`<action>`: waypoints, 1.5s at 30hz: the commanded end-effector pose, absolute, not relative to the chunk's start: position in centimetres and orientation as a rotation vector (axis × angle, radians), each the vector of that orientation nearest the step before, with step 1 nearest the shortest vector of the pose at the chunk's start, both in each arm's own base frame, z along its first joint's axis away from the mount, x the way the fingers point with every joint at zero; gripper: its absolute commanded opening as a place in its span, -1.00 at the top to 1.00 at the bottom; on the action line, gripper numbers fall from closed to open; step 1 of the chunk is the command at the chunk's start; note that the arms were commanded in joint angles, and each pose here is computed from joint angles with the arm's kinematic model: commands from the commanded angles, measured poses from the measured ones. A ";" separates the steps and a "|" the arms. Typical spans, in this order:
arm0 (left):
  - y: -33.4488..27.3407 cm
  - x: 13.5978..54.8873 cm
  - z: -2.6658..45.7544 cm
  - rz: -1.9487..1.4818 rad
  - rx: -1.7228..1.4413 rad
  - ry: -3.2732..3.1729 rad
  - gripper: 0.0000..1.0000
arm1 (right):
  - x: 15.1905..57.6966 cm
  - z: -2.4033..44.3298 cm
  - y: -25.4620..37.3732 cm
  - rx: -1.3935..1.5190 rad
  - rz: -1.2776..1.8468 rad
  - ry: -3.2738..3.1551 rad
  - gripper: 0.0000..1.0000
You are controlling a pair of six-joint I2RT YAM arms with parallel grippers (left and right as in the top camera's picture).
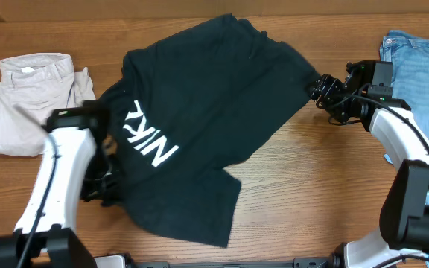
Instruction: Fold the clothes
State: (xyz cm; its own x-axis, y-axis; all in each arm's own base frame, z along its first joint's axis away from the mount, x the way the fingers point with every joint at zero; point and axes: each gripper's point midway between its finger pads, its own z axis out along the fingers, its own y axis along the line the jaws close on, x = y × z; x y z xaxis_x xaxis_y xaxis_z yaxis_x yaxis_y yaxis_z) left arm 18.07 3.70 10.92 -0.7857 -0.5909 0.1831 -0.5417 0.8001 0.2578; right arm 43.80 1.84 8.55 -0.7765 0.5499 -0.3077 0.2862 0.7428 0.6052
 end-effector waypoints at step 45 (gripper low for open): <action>3.7 29.3 15.1 0.550 0.497 -3.303 -0.49 | 35.0 7.0 -14.1 1.333 0.148 2.538 -0.39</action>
State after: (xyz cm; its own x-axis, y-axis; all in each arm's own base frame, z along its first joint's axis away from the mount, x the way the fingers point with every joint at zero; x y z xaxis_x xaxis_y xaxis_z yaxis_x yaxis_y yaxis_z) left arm 26.81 6.33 12.94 -0.8868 -0.4555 -0.0784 -0.4395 0.8835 -0.1620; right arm 30.40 -14.74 0.62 -0.4657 0.8812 -0.0818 0.8844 0.4668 -0.0069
